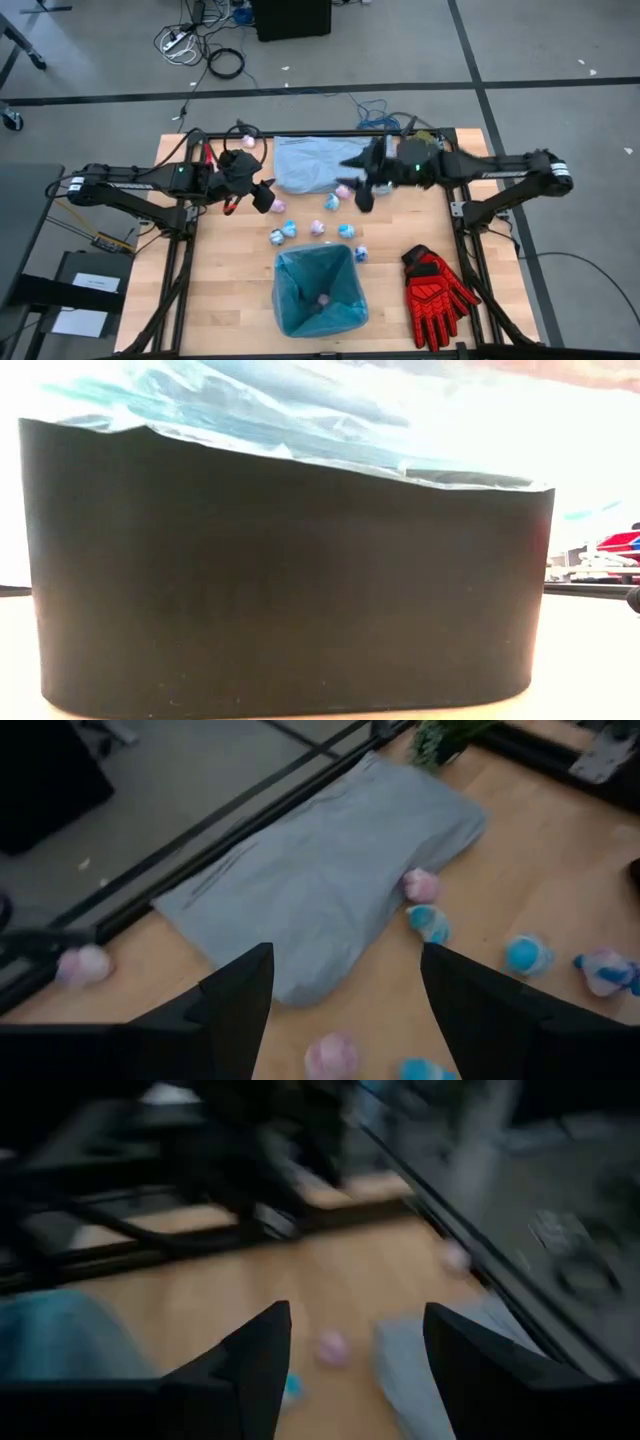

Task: Place trash/remove bag and relplace
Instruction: Put the pink crumbled trash bag into the trash bin

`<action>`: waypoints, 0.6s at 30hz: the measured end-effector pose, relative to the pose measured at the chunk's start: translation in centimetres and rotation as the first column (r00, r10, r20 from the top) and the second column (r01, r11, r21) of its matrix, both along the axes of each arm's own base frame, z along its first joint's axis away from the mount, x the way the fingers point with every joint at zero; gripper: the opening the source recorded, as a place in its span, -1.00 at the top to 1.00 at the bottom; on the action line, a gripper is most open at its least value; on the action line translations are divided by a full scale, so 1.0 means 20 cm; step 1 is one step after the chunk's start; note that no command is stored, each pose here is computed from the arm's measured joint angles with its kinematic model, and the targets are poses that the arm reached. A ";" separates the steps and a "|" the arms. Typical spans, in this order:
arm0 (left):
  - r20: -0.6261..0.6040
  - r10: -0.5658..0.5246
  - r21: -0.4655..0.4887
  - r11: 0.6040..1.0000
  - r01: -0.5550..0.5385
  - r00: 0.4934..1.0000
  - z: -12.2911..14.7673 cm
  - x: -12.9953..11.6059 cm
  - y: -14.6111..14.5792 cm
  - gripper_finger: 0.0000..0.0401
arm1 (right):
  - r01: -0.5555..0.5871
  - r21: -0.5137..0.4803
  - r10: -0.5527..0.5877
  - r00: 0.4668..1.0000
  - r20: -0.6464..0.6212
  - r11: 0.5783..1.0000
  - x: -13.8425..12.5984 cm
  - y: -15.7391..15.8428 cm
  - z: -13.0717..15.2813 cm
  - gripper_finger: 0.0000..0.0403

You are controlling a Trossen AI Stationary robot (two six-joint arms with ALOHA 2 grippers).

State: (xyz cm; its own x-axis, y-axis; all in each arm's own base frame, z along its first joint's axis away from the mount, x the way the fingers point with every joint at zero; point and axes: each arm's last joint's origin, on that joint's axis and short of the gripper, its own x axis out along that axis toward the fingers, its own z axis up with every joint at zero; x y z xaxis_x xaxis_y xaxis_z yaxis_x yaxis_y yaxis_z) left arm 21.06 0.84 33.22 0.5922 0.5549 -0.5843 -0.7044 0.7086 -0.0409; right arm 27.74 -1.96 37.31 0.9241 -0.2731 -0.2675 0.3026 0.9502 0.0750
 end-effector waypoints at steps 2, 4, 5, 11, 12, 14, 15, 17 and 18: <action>-0.003 0.001 0.000 1.000 -0.001 1.000 0.00 0.00 0.00 -0.32 | 0.006 0.039 -0.002 0.994 -0.111 0.999 -0.01 -0.07 -0.06 0.00; 0.004 0.003 0.001 1.000 -0.003 1.000 0.00 0.00 0.00 -0.32 | -0.015 0.068 0.028 0.981 -0.190 0.998 0.00 -0.12 -0.14 0.04; 0.011 0.006 0.003 1.000 -0.006 1.000 0.00 0.00 0.00 -0.32 | -0.029 0.081 0.046 0.975 -0.219 0.996 0.02 -0.14 -0.19 0.06; 0.059 0.073 -0.020 0.997 -0.071 0.996 0.01 0.00 0.00 -0.32 | -0.051 0.150 0.107 0.915 -0.389 0.987 0.08 -0.26 -0.52 0.12; 0.060 0.089 -0.034 0.996 -0.087 0.994 0.00 0.00 0.00 -0.32 | -0.053 0.158 0.115 0.902 -0.416 0.986 0.09 -0.28 -0.57 0.13; 0.047 0.117 -0.052 0.992 -0.115 0.992 -0.01 -0.01 0.01 -0.32 | -0.071 0.147 0.131 0.882 -0.453 0.987 0.11 -0.30 -0.65 0.13; 0.033 0.128 -0.059 0.990 -0.126 0.991 -0.02 -0.02 0.01 -0.32 | -0.085 0.135 0.139 0.874 -0.466 0.987 0.12 -0.31 -0.68 0.13; 0.013 0.146 -0.069 0.987 -0.144 0.989 -0.04 -0.03 0.01 -0.32 | -0.121 0.102 0.155 0.864 -0.478 0.987 0.14 -0.32 -0.74 0.13; 0.006 0.153 -0.075 0.985 -0.153 0.988 -0.05 -0.03 0.01 -0.32 | -0.140 0.084 0.163 0.857 -0.488 0.987 0.16 -0.32 -0.77 0.13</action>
